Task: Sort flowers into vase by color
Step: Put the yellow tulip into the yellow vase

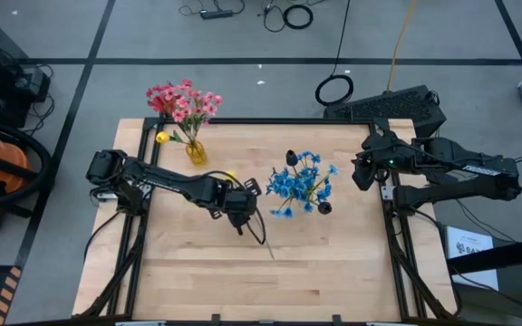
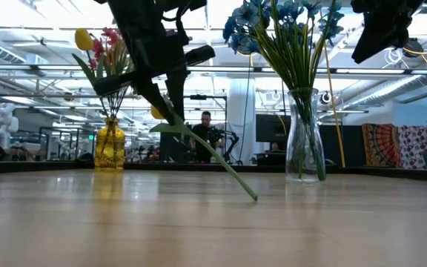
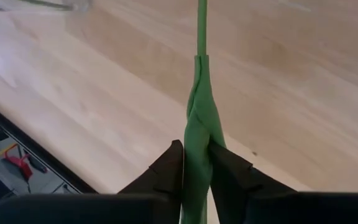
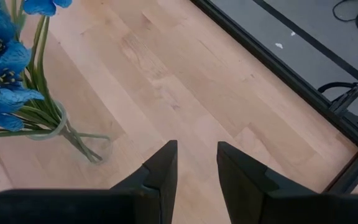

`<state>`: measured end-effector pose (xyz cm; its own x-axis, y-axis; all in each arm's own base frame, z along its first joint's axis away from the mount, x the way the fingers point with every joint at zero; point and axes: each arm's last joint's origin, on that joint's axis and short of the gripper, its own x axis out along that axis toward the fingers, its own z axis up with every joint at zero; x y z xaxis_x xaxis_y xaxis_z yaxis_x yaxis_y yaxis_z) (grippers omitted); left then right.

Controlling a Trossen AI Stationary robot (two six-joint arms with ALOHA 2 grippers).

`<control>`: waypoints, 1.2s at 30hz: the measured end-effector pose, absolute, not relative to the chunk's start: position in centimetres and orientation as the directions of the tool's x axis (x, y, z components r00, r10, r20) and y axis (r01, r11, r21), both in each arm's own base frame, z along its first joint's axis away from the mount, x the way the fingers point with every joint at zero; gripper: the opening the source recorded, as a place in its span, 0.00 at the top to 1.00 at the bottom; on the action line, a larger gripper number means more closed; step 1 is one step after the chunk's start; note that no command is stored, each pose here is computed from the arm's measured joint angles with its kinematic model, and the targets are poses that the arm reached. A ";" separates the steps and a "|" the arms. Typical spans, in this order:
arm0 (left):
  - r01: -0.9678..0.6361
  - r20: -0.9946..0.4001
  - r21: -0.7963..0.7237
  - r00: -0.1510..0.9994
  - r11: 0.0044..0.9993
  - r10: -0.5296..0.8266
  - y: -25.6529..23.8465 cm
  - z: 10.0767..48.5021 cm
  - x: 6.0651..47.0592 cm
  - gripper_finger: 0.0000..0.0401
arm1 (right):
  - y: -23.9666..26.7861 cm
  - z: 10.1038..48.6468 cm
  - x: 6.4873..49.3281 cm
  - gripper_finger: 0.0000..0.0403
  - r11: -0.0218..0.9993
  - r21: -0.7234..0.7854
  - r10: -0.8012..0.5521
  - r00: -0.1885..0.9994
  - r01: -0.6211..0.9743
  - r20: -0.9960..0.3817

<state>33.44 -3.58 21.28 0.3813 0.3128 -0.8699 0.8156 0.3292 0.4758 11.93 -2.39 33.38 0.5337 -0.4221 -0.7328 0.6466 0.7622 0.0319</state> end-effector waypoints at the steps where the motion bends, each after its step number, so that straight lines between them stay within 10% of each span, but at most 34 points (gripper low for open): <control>1: 0.816 -0.870 0.475 0.380 0.330 0.314 -3.6 21.3 33.4 0.80 | -2.4 33.4 11.9 0.74 0.762 0.032 -0.422 0.534 0.647 -0.733; 23: 0.530 -0.862 0.502 0.368 0.683 0.348 -3.5 21.3 33.3 0.53 | -2.4 33.0 11.4 0.74 0.590 0.143 -0.450 0.470 0.795 -0.759; 36: -0.101 -0.891 0.384 0.219 0.918 0.397 -6.0 20.8 30.9 0.52 | -2.8 32.0 10.4 0.74 0.336 0.137 -0.542 0.310 0.932 -0.781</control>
<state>30.93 -6.02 20.83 0.2189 0.3966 -0.8915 -0.1006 0.9180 0.3837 10.42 -2.83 31.95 0.3101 -0.5419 -0.7812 0.9318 0.3361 0.1367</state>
